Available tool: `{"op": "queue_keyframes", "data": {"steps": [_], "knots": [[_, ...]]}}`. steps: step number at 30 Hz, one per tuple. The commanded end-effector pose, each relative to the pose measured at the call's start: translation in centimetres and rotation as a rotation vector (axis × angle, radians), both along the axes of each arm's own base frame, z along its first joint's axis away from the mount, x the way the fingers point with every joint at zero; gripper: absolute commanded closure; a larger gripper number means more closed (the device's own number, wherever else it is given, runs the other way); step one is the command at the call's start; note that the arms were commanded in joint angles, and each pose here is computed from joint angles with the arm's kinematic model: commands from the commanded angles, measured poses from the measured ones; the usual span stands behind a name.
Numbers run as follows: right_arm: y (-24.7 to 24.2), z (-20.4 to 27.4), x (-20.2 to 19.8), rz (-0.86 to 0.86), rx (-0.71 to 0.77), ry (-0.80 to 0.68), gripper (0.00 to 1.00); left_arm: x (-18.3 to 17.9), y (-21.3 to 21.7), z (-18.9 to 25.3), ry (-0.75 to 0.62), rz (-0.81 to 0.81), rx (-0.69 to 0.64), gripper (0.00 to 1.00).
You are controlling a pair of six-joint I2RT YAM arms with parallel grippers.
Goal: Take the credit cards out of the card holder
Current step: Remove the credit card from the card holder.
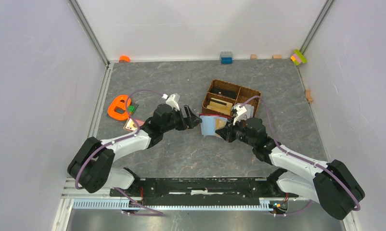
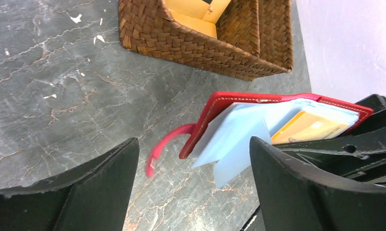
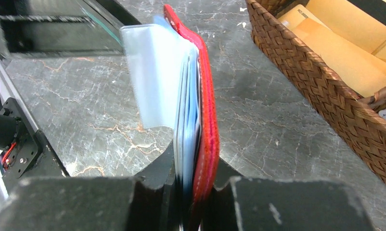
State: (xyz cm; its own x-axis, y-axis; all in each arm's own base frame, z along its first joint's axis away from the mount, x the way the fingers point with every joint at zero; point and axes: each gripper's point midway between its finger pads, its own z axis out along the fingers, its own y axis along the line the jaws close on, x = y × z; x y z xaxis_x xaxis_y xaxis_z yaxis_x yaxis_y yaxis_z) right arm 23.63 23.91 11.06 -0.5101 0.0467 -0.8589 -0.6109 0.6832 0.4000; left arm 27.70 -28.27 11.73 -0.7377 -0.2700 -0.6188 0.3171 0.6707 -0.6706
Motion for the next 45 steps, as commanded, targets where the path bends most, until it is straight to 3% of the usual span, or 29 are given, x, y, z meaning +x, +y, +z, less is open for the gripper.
{"op": "queue_keyframes", "data": {"steps": [1, 3, 12, 17, 20, 25, 36, 45], "knots": [[0.2, 2.9, 1.3, -0.020, 0.036, -0.081, 1.00, 0.6, 0.6, 2.5, -0.025, 0.028, -0.113, 0.05], [0.5, 3.1, 1.0, 0.005, 0.053, -0.085, 1.00, 0.5, 0.7, 2.6, -0.028, 0.026, -0.137, 0.00], [1.7, 4.2, -0.4, 0.106, 0.144, -0.069, 1.00, -1.5, -1.1, 5.4, -0.152, -0.141, -0.298, 0.00], [1.8, 4.9, -0.9, 0.125, 0.182, -0.061, 1.00, -1.1, 0.2, 5.9, -0.192, -0.062, -0.314, 0.00], [1.3, 4.7, -0.6, 0.099, 0.170, -0.055, 1.00, -1.2, 2.6, 7.6, -0.282, 0.025, -0.317, 0.00], [1.5, 5.1, -0.9, 0.120, 0.189, -0.054, 1.00, -4.0, 2.0, 11.9, -0.471, -0.096, -0.323, 0.00], [1.9, 6.7, -2.0, 0.184, 0.246, -0.086, 1.00, -1.8, 0.2, 7.5, -0.347, -0.069, -0.125, 0.00], [2.0, 6.7, -2.2, 0.205, 0.256, -0.078, 1.00, -1.7, -0.9, 6.5, -0.311, -0.135, -0.109, 0.00]]}}
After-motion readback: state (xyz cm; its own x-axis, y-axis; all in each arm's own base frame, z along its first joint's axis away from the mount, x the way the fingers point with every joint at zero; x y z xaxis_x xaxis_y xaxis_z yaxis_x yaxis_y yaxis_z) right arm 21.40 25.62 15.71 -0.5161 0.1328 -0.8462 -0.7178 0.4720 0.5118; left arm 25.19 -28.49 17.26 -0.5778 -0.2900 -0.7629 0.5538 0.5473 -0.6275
